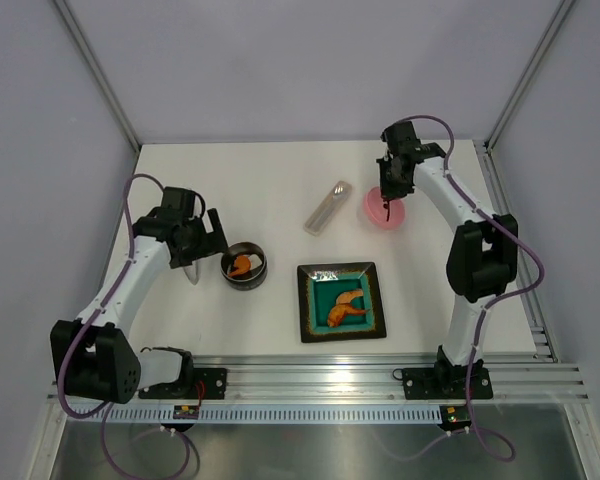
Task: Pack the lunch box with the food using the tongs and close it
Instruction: Pick up the box lid from the center of the board, then adjust the packing box at the center of the board.
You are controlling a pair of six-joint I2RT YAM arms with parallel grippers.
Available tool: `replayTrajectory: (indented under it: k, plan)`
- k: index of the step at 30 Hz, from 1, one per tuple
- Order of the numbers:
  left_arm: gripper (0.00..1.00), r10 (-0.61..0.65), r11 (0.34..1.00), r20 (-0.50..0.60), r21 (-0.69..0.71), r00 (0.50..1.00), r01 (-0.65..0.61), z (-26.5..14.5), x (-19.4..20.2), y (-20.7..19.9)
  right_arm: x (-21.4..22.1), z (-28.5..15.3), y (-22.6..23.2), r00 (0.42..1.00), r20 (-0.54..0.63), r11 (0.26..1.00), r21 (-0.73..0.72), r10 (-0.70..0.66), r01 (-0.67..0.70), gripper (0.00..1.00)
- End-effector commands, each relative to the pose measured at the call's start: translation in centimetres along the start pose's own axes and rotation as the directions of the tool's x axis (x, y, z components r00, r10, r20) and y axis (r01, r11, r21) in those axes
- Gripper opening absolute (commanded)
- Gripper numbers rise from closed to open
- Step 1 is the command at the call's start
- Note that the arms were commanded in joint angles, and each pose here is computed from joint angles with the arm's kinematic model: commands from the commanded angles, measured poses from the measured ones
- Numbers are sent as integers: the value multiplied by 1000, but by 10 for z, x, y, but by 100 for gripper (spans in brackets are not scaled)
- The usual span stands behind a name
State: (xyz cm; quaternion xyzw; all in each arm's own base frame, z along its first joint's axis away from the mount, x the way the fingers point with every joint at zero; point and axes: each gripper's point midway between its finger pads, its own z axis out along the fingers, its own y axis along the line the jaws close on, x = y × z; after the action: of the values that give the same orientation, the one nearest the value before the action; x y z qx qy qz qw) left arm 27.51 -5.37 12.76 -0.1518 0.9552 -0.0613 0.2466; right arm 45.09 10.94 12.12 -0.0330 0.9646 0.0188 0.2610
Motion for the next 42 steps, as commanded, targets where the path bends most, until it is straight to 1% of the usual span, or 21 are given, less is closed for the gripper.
replayTrajectory:
  k: [1, 3, 5, 6, 7, 10, 14, 17, 20, 27, 31, 36, 37, 39, 40, 42]
  plan:
    - [98, -30, 996, -3, 89, 1000, 30, 9, -2, -17, -16, -72, 56, 993, 113, 991, -132, -19, 34, 0]
    - [98, -38, 993, -8, 114, 999, 39, 12, 0, -21, -12, -88, 72, 992, 122, 986, -159, -33, 52, 0]
    - [99, -44, 989, -25, 140, 999, 47, 14, 5, -25, -7, -103, 98, 989, 140, 976, -200, -54, 82, 0]
    - [99, -48, 985, -9, 167, 999, 49, 16, 1, -31, -5, -107, 106, 988, 144, 974, -211, -55, 85, 0]
    - [99, -51, 979, -27, 198, 998, 55, 19, 7, -35, -1, -113, 120, 985, 156, 967, -230, -71, 107, 0]
    - [99, -70, 969, -32, 234, 997, 75, 28, 7, -42, 6, -120, 141, 983, 166, 956, -267, -81, 124, 0]
    - [99, -83, 971, -44, 222, 996, 90, 36, 7, -42, 16, -120, 152, 983, 156, 953, -272, -95, 135, 0]
    - [99, -93, 964, -55, 245, 994, 103, 39, 8, -46, 21, -120, 153, 984, 156, 953, -276, -86, 127, 0]
    - [99, -104, 944, -73, 308, 992, 121, 43, 8, -59, 25, -121, 158, 984, 154, 947, -293, -89, 132, 0]
    - [99, -102, 865, -112, 481, 988, 144, 41, 15, -94, 35, -124, 168, 985, 135, 945, -296, -103, 140, 0]
    - [99, -96, 845, -124, 514, 988, 147, 35, 18, -99, 39, -126, 184, 983, 137, 938, -310, -121, 158, 0]
    - [99, -87, 867, -81, 485, 993, 116, 12, 11, -91, 47, -133, 215, 971, 152, 926, -302, -186, 224, 0]
    - [99, -96, 873, -37, 478, 995, 102, 2, 3, -88, 51, -127, 221, 969, 141, 926, -294, -204, 237, 0]
    - [99, -114, 882, -15, 459, 993, 108, -15, -6, -83, 55, -132, 235, 959, 150, 915, -294, -240, 275, 0]
    - [99, -144, 884, 21, 452, 989, 119, -27, -17, -76, 62, -124, 239, 956, 122, 915, -280, -266, 290, 0]
    - [99, -198, 881, 31, 443, 980, 164, -46, -29, -67, 61, -128, 253, 945, 143, 906, -274, -294, 323, 0]
